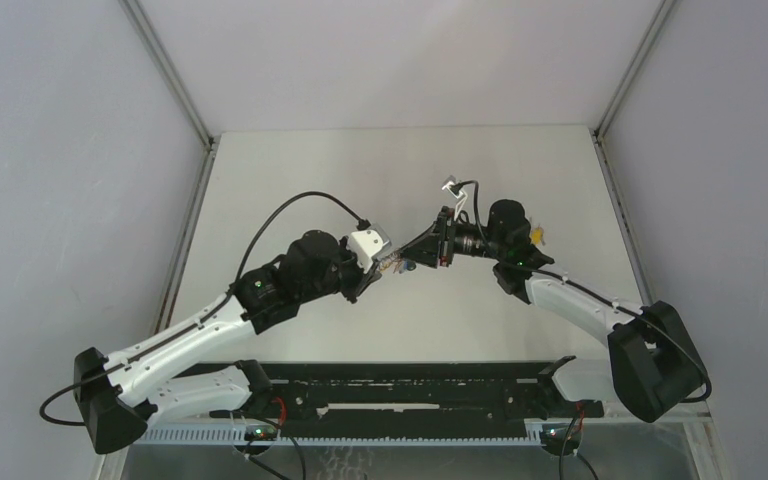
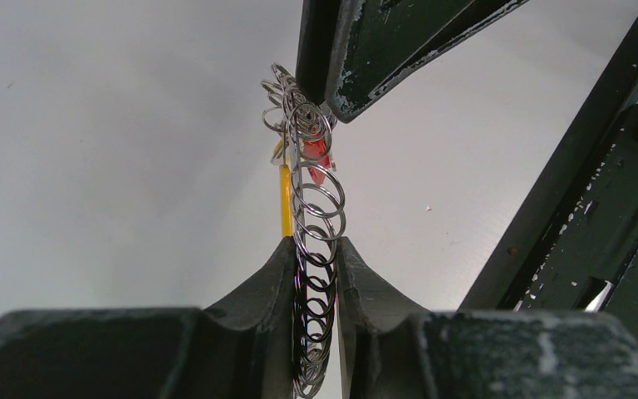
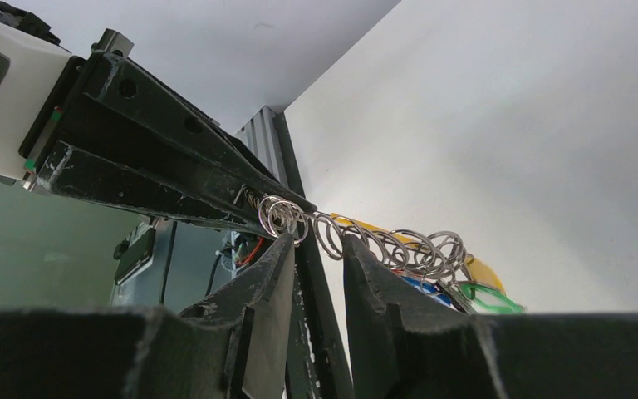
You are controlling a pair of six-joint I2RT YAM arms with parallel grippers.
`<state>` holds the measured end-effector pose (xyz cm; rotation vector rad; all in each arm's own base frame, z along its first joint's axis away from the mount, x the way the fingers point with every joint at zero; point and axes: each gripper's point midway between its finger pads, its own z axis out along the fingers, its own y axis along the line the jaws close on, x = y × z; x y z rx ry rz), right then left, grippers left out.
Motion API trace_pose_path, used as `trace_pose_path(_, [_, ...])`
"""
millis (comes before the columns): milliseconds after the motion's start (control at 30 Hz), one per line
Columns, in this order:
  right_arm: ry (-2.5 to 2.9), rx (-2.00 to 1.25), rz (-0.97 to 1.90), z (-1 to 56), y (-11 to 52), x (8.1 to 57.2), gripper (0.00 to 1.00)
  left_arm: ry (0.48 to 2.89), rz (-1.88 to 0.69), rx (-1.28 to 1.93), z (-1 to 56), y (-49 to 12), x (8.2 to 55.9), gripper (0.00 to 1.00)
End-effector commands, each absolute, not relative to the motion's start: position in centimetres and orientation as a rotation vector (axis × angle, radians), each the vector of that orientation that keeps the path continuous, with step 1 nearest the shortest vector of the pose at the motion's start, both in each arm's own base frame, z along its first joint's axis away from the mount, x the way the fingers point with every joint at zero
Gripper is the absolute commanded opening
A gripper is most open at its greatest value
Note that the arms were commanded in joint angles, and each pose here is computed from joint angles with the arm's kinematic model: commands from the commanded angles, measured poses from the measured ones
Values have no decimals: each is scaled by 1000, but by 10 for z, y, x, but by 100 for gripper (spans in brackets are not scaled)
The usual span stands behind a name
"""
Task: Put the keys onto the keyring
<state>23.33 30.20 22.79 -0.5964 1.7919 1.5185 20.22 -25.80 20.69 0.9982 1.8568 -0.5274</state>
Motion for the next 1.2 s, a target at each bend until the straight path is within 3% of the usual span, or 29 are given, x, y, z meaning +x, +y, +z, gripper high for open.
trace_pose_path(0, [1747,-617,1511,237,305,236,28,1684,-620,939,266,-273,203,0])
trace_pose_path(433, [1760,-635,1502,233,305,232,28,1668,-643,922,270,-276,203,0])
trace_pose_path(833, [1735,-666,1511,241,307,228,9,1675,-643,941,265,-277,201,0])
trace_pose_path(933, [1737,-670,1502,241,307,228,0,1685,-628,945,263,-275,202,0])
trace_pose_path(1167, [1722,-671,1400,244,300,233,0,1730,-594,899,253,-266,205,0])
